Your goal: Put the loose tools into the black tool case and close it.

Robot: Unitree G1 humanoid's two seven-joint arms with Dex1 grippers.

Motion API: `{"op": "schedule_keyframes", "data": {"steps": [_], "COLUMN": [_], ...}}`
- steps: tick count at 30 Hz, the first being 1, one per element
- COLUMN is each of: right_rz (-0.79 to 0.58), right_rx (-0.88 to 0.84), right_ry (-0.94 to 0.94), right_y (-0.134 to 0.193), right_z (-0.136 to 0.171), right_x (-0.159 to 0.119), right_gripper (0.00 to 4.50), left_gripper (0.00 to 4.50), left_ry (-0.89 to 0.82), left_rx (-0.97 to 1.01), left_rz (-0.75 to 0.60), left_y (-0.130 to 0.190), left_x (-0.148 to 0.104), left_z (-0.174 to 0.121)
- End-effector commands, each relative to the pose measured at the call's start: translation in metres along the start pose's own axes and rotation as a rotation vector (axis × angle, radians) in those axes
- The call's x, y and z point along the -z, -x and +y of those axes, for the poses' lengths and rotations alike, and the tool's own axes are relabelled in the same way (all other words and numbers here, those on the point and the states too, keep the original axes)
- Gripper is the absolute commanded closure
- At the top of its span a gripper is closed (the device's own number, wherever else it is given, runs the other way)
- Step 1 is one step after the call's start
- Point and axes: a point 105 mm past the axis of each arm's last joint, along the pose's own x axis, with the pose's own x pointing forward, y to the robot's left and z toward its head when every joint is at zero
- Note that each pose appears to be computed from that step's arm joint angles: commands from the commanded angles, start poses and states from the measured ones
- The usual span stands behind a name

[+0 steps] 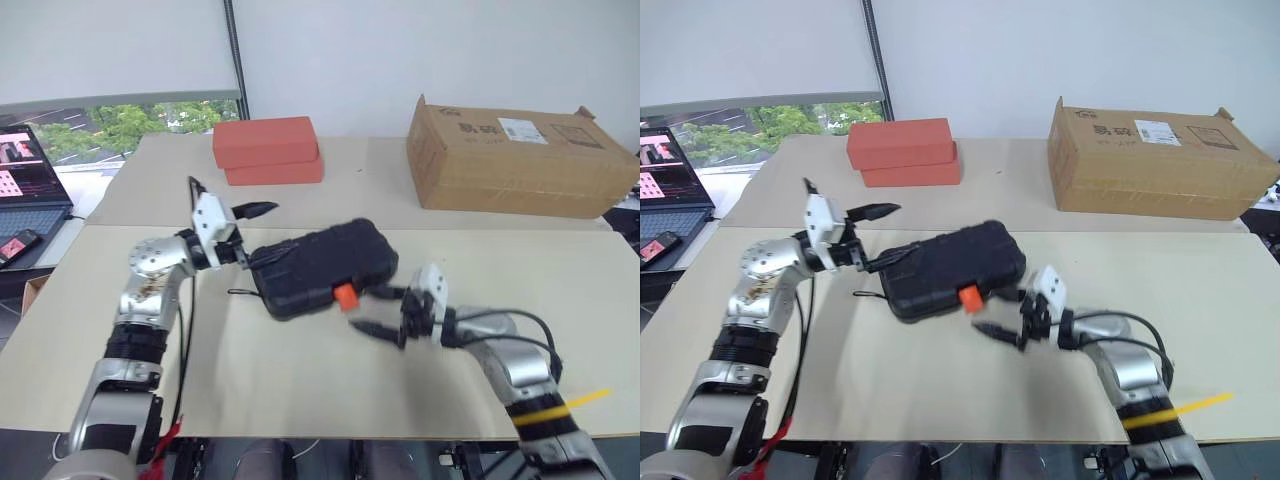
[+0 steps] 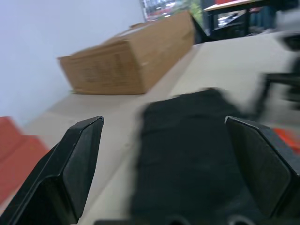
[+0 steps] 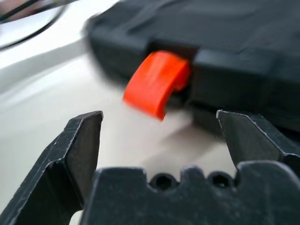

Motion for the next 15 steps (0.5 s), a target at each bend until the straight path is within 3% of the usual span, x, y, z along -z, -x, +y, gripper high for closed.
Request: {"op": "schedule_keyframes", "data": {"steps": [1, 9, 15], "right_rz": [-0.008, 0.038, 0.143], "right_rx": [0.093, 0.007, 0.070], "right_ry": [0.084, 0.071, 0.072], "right_y": [0.001, 0.022, 0.017], "right_z": [-0.019, 0.006, 0.021], "right_x": [-0.007, -0.010, 0.003], "right_gripper": [0.00, 0.00, 0.00], "left_gripper": [0.06, 0.06, 0.06], "left_ry": [-0.044, 0.010, 0.035], "left_rx": [0.011, -0.105, -0.044], "left_rz": [-0.027, 0.151, 0.208], "left_y": [-0.017, -0.042, -0.048], "left_x": [-0.013, 0.030, 0.047], "left_z": [0.002, 0.007, -0.016]}}
